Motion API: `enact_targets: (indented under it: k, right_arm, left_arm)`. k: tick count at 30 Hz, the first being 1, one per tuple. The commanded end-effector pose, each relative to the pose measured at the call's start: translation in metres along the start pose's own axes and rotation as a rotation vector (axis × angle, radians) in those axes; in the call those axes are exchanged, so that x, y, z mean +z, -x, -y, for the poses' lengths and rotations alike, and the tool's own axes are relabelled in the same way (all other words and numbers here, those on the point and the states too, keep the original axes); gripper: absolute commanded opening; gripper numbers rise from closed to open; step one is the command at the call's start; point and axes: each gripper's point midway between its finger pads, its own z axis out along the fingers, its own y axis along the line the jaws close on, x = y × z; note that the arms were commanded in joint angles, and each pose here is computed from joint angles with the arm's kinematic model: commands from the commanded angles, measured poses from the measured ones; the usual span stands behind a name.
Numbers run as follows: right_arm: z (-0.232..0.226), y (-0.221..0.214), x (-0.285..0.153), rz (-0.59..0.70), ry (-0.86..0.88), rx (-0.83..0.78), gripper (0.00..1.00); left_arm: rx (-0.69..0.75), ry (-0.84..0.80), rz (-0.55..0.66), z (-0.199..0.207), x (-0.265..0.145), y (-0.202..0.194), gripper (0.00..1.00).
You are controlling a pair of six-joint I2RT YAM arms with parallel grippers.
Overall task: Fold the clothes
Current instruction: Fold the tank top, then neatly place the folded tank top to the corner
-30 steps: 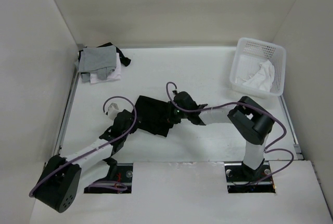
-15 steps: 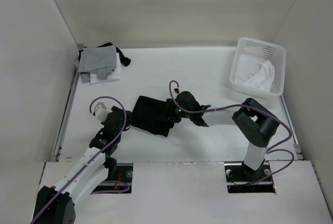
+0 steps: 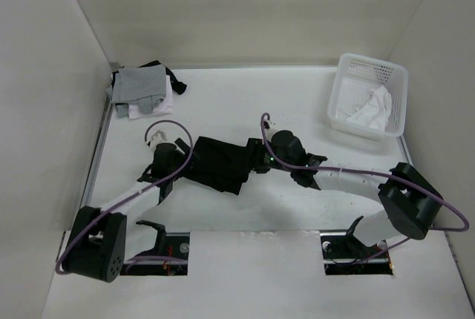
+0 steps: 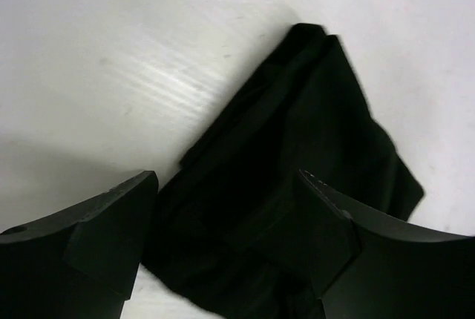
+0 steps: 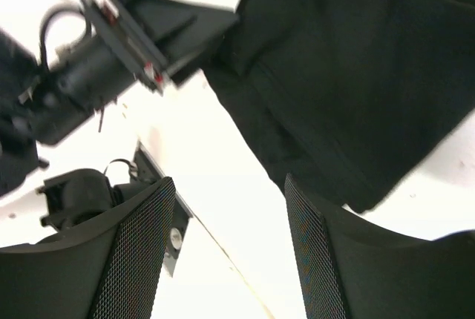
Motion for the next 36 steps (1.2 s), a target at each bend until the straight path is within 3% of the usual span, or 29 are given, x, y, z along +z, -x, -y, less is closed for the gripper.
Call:
enact_targets:
  k: [1,9,17,20,29,33,36]
  right_arm:
    - [0.003,-0.001,-0.005,0.016,-0.012,-0.041,0.66]
    - [-0.006,0.008,-0.007,0.043,0.007,-0.052,0.66]
    - [0.002,0.017,-0.021,0.085,-0.009,-0.047,0.66]
    - [0.010,0.026,-0.030,0.113,-0.027,-0.037,0.66]
    - [0.026,0.069,-0.063,0.246,-0.058,-0.018,0.66]
    - [0.032,0.078,-0.071,0.274,-0.075,-0.006,0.67]
    - [0.034,0.077,-0.073,0.273,-0.079,-0.006,0.67]
  left_arm:
    - [0.024,-0.165,-0.098,0.030,0.008,-0.013,0.71]
    - [0.052,-0.194,-0.161,0.035,0.026,-0.035,0.32]
    - [0.113,-0.318,-0.233,0.076,0.040,-0.072,0.06]
    - [0.091,-0.353,-0.215,0.089,0.045,-0.067,0.00]
    - [0.086,-0.571,-0.012,0.226,0.051,0.036,0.00]
    - [0.087,-0.632,0.105,0.277,0.055,0.110,0.00]
    - [0.067,-0.612,0.218,0.279,0.053,0.186,0.00]
